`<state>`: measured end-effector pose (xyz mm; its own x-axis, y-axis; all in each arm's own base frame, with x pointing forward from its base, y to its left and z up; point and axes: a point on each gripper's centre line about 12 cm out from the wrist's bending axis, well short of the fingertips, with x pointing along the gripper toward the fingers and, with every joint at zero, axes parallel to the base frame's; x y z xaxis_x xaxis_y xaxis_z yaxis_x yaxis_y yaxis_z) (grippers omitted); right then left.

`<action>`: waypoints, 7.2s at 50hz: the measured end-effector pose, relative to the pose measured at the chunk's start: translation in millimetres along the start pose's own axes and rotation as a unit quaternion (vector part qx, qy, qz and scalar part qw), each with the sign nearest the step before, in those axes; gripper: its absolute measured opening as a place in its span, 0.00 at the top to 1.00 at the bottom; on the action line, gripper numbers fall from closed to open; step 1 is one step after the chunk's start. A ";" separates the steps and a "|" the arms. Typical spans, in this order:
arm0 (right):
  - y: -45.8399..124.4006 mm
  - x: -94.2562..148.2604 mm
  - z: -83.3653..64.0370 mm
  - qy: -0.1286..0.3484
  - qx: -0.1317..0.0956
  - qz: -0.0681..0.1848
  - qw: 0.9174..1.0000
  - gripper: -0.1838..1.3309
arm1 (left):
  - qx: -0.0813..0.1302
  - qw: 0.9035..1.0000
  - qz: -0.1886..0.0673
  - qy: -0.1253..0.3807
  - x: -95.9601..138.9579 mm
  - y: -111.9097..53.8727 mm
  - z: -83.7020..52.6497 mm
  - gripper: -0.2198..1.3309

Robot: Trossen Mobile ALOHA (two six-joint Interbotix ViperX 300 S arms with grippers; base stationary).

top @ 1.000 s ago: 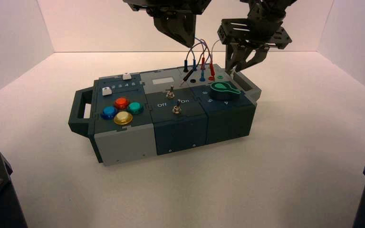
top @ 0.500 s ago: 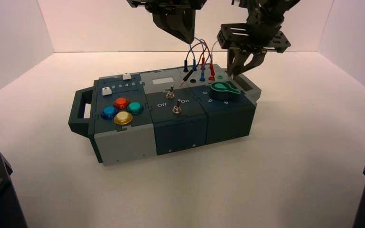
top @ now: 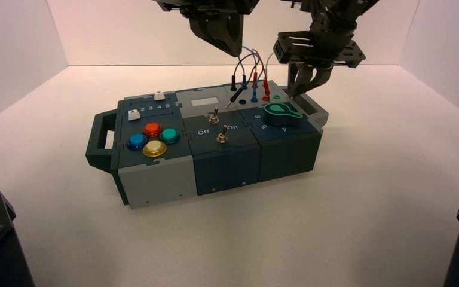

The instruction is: Insert the white wire.

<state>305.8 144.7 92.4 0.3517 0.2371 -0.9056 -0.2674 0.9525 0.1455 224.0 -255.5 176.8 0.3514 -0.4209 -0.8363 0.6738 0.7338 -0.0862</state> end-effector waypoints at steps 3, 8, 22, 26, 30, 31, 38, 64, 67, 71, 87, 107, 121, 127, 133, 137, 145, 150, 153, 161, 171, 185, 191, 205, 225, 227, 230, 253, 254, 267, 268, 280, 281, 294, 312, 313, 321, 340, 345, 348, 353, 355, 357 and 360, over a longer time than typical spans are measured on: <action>-0.5 -0.2 0.7 -0.001 -0.001 -0.001 1.000 0.90 | 0.001 1.000 0.000 -0.001 -0.5 0.0 0.2 0.97; 0.1 -1.0 4.0 -0.004 -0.004 0.000 1.000 0.90 | -0.001 1.000 0.001 0.001 0.2 0.6 -0.5 0.97; 0.4 -2.3 8.2 -0.007 -0.005 0.000 1.000 0.90 | -0.002 1.000 0.001 0.001 0.2 1.1 -0.5 0.97; 0.6 -2.9 8.9 -0.008 -0.007 0.000 1.000 0.90 | -0.002 1.000 0.001 0.001 0.2 1.1 -0.5 0.97; -0.2 -2.9 9.0 -0.008 -0.009 -0.002 1.000 0.90 | -0.001 1.000 0.001 0.001 0.2 1.1 -0.5 0.97; -0.2 -3.4 9.2 -0.008 -0.010 -0.002 1.000 0.90 | -0.002 1.000 0.001 0.001 0.2 1.1 -0.5 0.97; -4.7 -9.0 12.6 -0.015 -0.009 -0.005 1.000 0.90 | -0.001 1.000 0.001 0.002 0.9 1.3 -1.3 0.97; -3.4 -26.9 22.1 -0.024 -0.018 -0.004 1.000 0.90 | -0.002 1.000 0.004 0.006 3.4 3.2 -2.7 0.97; -2.4 -29.4 22.9 -0.025 -0.018 -0.003 1.000 0.90 | -0.004 1.000 0.004 0.006 3.7 4.2 -2.2 0.97; -2.2 -30.8 23.0 -0.025 -0.018 -0.003 1.000 0.90 | -0.005 1.000 0.005 0.008 4.0 4.9 -3.4 0.97; 1.0 -35.4 21.3 -0.018 -0.013 0.003 1.000 0.90 | -0.011 1.000 0.010 0.014 5.5 10.7 -8.1 0.97; 11.5 -34.8 18.6 -0.012 -0.013 0.015 1.000 0.90 | -0.016 1.000 0.014 0.013 4.1 15.3 -8.5 0.97; 18.1 -34.4 16.1 -0.006 -0.014 0.021 1.000 0.90 | -0.016 1.000 0.015 0.013 4.0 16.0 -8.4 0.97; 22.3 -34.2 15.0 -0.005 -0.016 0.024 1.000 0.90 | -0.014 1.000 0.014 0.012 3.6 15.5 -8.3 0.97; 22.9 -34.2 14.5 -0.004 -0.015 0.025 1.000 0.90 | -0.015 1.000 0.015 0.013 4.0 16.0 -8.4 0.97; 23.3 -34.3 12.9 0.000 -0.014 0.025 1.000 0.90 | -0.014 1.000 0.014 0.012 3.6 15.5 -8.3 0.97; 22.3 -33.7 7.2 0.007 -0.011 0.025 1.000 0.90 | -0.014 1.000 0.015 0.012 3.6 16.1 -8.2 0.97; 22.1 -34.3 5.5 0.008 -0.010 0.026 1.000 0.90 | -0.012 1.000 0.015 0.012 3.6 15.6 -8.3 0.97; 22.0 -34.6 5.1 0.008 -0.009 0.026 1.000 0.90 | -0.013 1.000 0.015 0.012 3.6 16.2 -8.2 0.97; 22.7 -35.3 4.8 0.007 -0.009 0.027 1.000 0.90 | -0.013 1.000 0.015 0.013 4.0 16.1 -8.4 0.97; 25.3 -35.8 6.0 0.006 -0.010 0.030 0.999 0.90 | -0.012 1.000 0.015 0.012 4.0 16.2 -8.3 0.97; 25.6 -35.4 5.8 0.006 -0.007 0.031 0.999 0.90 | -0.012 1.000 0.016 0.013 4.0 16.2 -8.4 0.97; 25.7 -35.1 6.4 0.006 -0.007 0.031 0.999 0.90 | -0.013 1.000 0.015 0.012 3.6 16.1 -8.2 0.97; 25.7 -33.2 6.9 0.006 -0.006 0.031 0.999 0.90 | -0.012 1.000 0.016 0.013 4.0 16.2 -8.4 0.97; 26.0 -31.9 8.5 0.004 -0.004 0.031 0.999 0.90 | -0.012 1.000 0.015 0.012 3.6 16.2 -8.2 0.97; 25.9 -31.4 8.3 0.005 -0.004 0.031 1.000 0.90 | -0.012 1.000 0.016 0.013 4.0 16.2 -8.4 0.97; 25.7 -30.0 7.7 0.007 -0.004 0.030 1.000 0.90 | -0.012 1.000 0.015 0.012 4.0 16.2 -8.3 0.97; 26.1 -25.3 9.4 0.006 -0.003 0.030 1.000 0.90 | -0.012 1.000 0.015 0.012 4.0 16.2 -8.3 0.97; 26.0 -24.8 9.2 0.007 -0.003 0.029 1.000 0.90 | -0.012 1.000 0.016 0.013 4.0 16.2 -8.4 0.97; 25.4 -20.8 8.7 0.009 -0.003 0.028 1.000 0.90 | -0.013 1.000 0.016 0.012 4.0 17.2 -8.3 0.97; 25.8 -20.1 7.9 0.010 -0.002 0.028 1.000 0.90 | -0.014 1.000 0.017 0.012 3.5 17.7 -8.1 0.97; 25.7 -14.9 9.4 0.006 -0.002 0.027 1.000 0.90 | -0.014 1.000 0.018 0.011 3.9 18.8 -8.0 0.97; 25.5 -14.3 8.6 0.008 -0.002 0.026 1.000 0.90 | -0.014 1.000 0.018 0.011 3.5 18.8 -7.8 0.97; 27.9 -5.7 7.4 0.010 -0.007 0.025 1.000 0.90 | -0.014 1.000 0.018 0.012 3.9 19.3 -8.1 0.97; 27.8 -1.6 7.4 0.008 -0.007 0.024 1.000 0.90 | -0.014 1.000 0.018 0.012 3.9 19.3 -8.1 0.97; 28.3 -1.6 7.4 0.007 -0.008 0.024 1.000 0.90 | -0.015 1.000 0.019 0.011 3.4 19.8 -7.7 0.97; 28.6 -2.7 8.5 0.005 -0.014 0.025 1.000 0.90 | -0.015 1.000 0.019 0.012 3.9 19.8 -8.1 0.97; 31.8 -11.0 12.4 -0.010 -0.037 0.024 0.999 0.59 | -0.011 1.000 0.020 0.008 1.3 20.4 -7.3 0.97; 32.2 -11.0 12.0 -0.009 -0.040 0.023 0.999 0.54 | -0.008 1.000 0.021 0.008 1.2 21.5 -7.2 0.97; 32.4 -11.4 12.1 -0.009 -0.045 0.022 0.999 0.54 | -0.010 1.000 0.022 0.008 1.1 23.5 -7.0 0.97; 32.2 -12.4 12.4 -0.010 -0.048 0.021 0.999 0.54 | -0.014 1.000 0.026 0.008 0.9 27.7 -6.7 0.97; 32.6 -16.2 13.6 -0.013 -0.051 0.022 0.998 0.54 | -0.017 0.999 0.028 0.007 0.8 30.2 -6.5 0.97; 32.9 -18.1 13.7 -0.013 -0.050 0.022 0.998 0.54 | -0.019 0.999 0.029 0.007 0.7 31.7 -6.4 0.97; 33.5 -23.1 13.8 -0.013 -0.052 0.023 0.998 0.54 | -0.022 0.999 0.032 0.007 0.5 34.4 -6.3 0.97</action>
<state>301.1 173.7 123.8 0.3594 0.2869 -0.8880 -0.3747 0.9159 0.1443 243.3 -227.1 170.1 0.3833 -0.3659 -0.8481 0.6213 0.7815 -0.0564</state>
